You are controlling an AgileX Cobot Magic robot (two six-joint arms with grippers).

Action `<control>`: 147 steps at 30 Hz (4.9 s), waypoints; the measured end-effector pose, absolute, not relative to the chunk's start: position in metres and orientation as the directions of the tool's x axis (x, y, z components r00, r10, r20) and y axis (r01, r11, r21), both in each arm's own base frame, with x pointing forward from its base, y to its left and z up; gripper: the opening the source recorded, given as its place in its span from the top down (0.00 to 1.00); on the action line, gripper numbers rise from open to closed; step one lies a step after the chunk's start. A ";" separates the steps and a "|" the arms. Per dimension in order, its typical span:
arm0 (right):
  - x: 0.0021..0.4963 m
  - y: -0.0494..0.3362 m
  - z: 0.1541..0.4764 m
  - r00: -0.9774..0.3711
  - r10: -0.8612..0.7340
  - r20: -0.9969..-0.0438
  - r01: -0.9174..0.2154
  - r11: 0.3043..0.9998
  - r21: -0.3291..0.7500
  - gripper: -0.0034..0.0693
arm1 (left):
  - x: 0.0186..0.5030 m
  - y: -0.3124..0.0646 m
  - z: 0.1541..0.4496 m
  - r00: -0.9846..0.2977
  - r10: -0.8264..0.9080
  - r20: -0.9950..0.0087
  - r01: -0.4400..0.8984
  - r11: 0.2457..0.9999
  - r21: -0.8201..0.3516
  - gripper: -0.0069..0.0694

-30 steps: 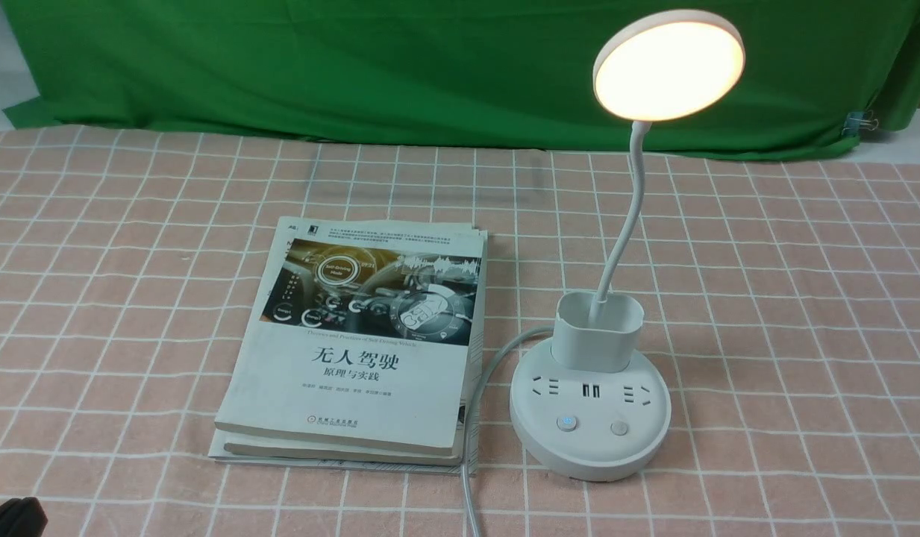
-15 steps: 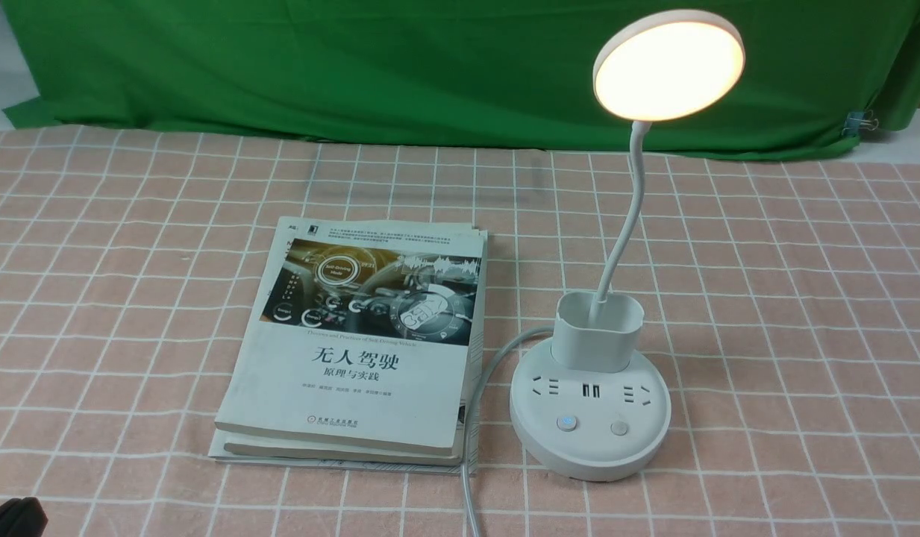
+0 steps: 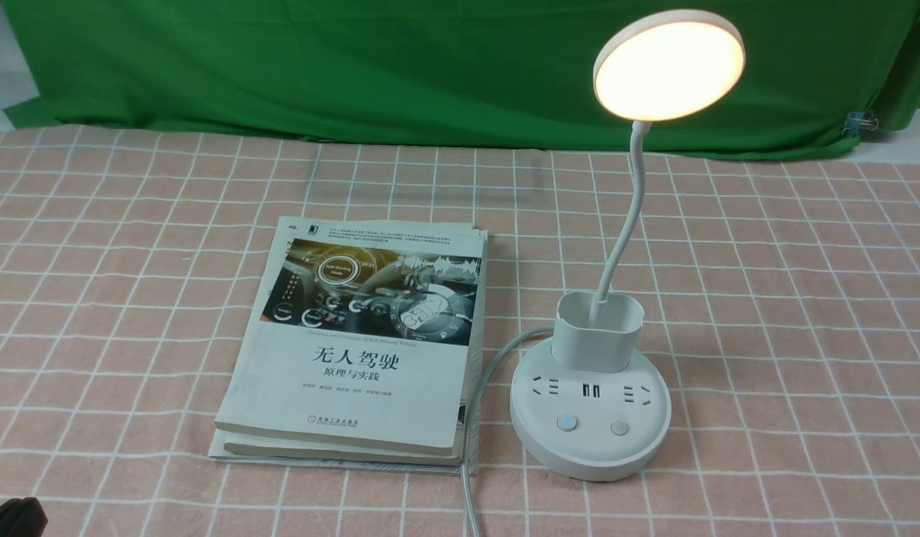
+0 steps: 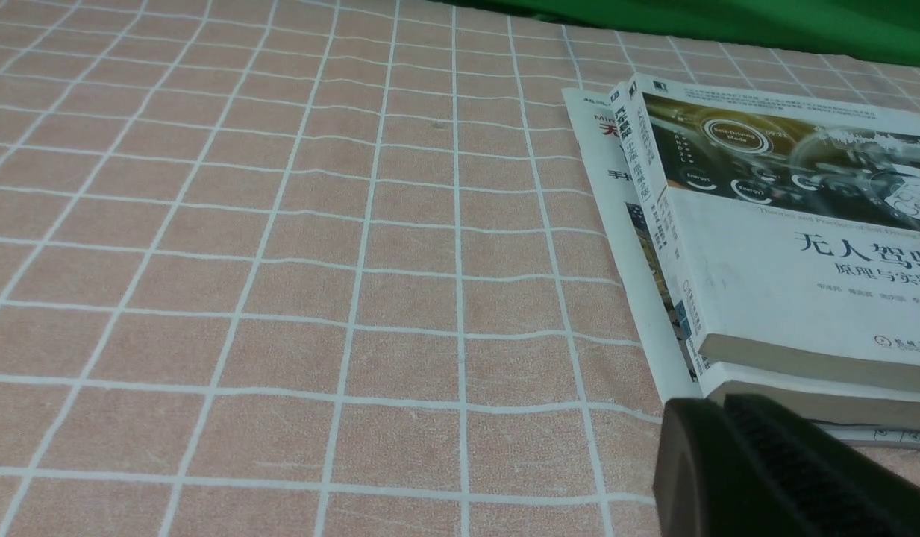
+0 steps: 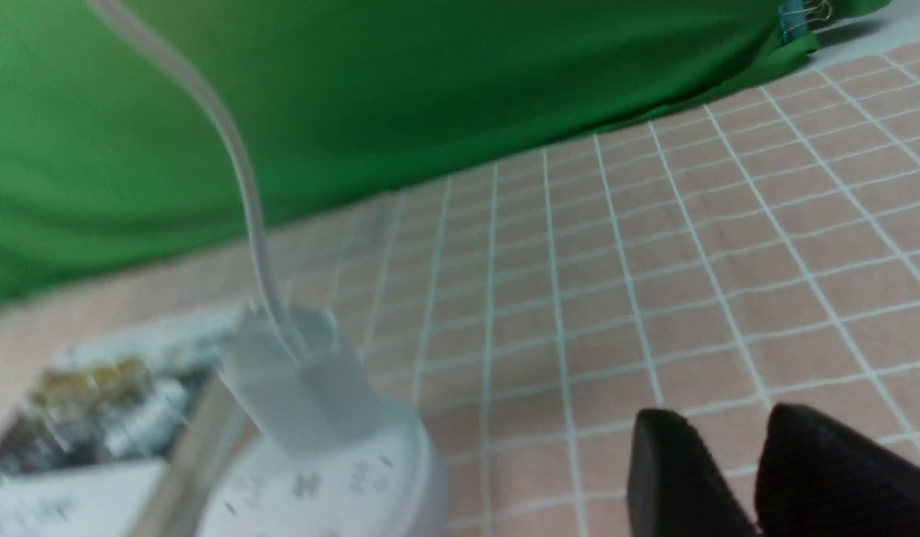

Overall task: Turn off the table lamp on the pink coffee tablecloth by hand.
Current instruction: 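Press the power button on the lamp base to turn the lamp off with the right gripper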

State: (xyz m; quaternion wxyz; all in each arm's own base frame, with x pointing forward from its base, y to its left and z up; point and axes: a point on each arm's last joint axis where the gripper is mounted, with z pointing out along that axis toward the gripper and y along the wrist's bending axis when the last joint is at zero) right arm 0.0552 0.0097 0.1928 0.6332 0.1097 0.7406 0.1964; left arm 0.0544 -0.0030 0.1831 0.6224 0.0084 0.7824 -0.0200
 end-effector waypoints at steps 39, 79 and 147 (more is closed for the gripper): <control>0.208 0.113 0.245 -0.959 -0.238 -0.156 -0.259 0.957 0.131 0.89 | 0.054 -0.003 0.183 -0.225 -0.012 -0.974 0.038 0.999 -0.021 0.90; 0.297 0.193 0.188 -0.937 -0.303 -0.175 -0.321 0.943 0.084 0.89 | 0.054 -0.003 0.183 -0.225 -0.012 -0.974 0.038 0.999 -0.021 0.90; 0.281 0.191 0.181 -0.925 -0.310 -0.221 -0.342 0.931 0.125 0.89 | 0.054 -0.003 0.183 -0.225 -0.012 -0.974 0.038 0.999 -0.021 0.90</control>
